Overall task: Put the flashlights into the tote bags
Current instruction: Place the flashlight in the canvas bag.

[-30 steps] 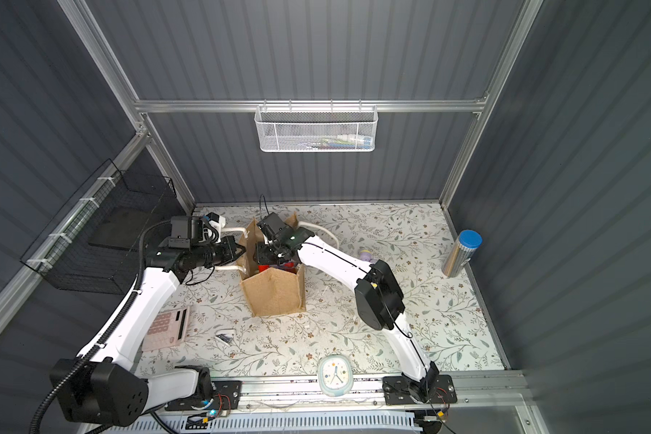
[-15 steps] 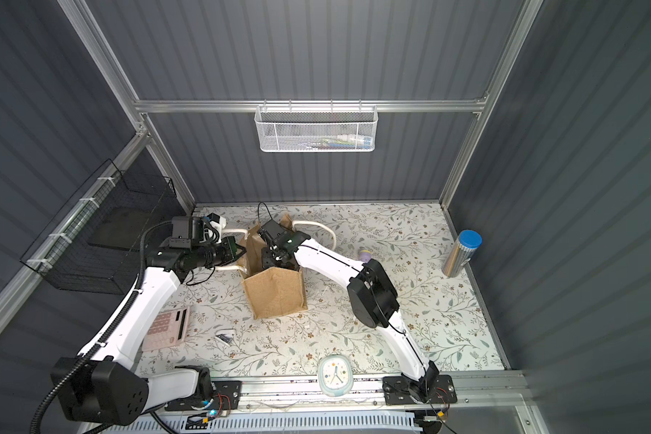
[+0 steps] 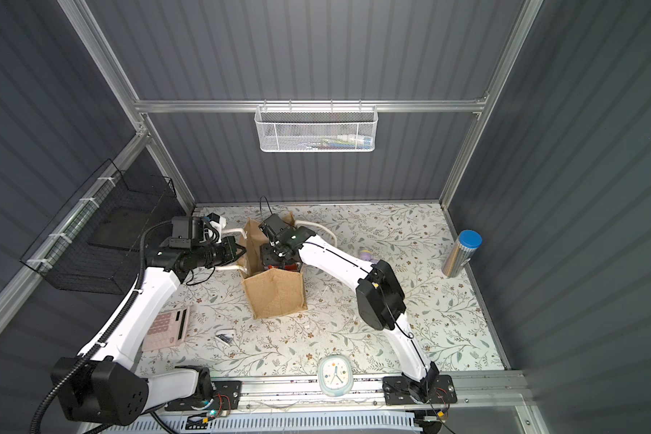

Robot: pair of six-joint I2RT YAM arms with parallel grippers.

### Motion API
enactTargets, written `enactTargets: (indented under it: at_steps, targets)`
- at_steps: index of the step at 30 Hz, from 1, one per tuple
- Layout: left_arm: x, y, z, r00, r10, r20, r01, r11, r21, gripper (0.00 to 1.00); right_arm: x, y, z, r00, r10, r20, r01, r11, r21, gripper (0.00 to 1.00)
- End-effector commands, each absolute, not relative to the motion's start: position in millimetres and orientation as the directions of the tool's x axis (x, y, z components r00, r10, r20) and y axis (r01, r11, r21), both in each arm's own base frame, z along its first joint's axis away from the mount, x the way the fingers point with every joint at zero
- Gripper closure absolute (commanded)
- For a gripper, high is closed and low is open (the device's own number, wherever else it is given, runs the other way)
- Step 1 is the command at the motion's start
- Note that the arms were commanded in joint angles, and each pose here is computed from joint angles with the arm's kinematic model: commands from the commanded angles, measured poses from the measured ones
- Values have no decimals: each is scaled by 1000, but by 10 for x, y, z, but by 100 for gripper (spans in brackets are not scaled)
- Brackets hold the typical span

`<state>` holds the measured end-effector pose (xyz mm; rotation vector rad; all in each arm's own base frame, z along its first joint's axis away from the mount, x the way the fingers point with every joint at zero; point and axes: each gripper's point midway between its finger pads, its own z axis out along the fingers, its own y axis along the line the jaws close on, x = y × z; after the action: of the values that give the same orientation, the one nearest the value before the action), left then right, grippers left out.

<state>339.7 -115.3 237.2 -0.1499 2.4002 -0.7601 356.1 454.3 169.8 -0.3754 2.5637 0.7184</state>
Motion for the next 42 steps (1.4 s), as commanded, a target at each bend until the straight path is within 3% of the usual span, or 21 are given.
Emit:
enactTargets:
  at_steps: [1,6,14,23,30,35,42]
  targets:
    - [3419,-1159,2439,-790,-270,-550,98,830,-548,100,3471,4469,2181,-825,-152,-544,-440,777,450,41]
    - [3436,-1159,2425,-791,-269,-550,98,831,-547,100,3397,4349,2618,-816,-125,-564,-473,704,529,39]
    - [3446,-1168,2437,-788,-269,-553,102,830,-549,100,3574,3772,2881,-938,82,-338,-262,471,842,42]
    - [3447,-1146,2443,-789,-266,-554,96,837,-539,100,3804,2720,2465,-905,255,-342,-110,634,765,42]
    - [3447,-1117,2398,-798,-261,-543,79,848,-524,100,3727,2418,2446,-903,251,-350,-128,619,775,43]
    - [3469,-1124,2421,-795,-264,-546,81,846,-526,100,3756,1851,2160,-869,324,-375,10,769,639,43]
    - [3486,-1123,2402,-802,-262,-538,75,848,-524,100,3705,1253,1615,-840,392,-376,186,858,479,45]
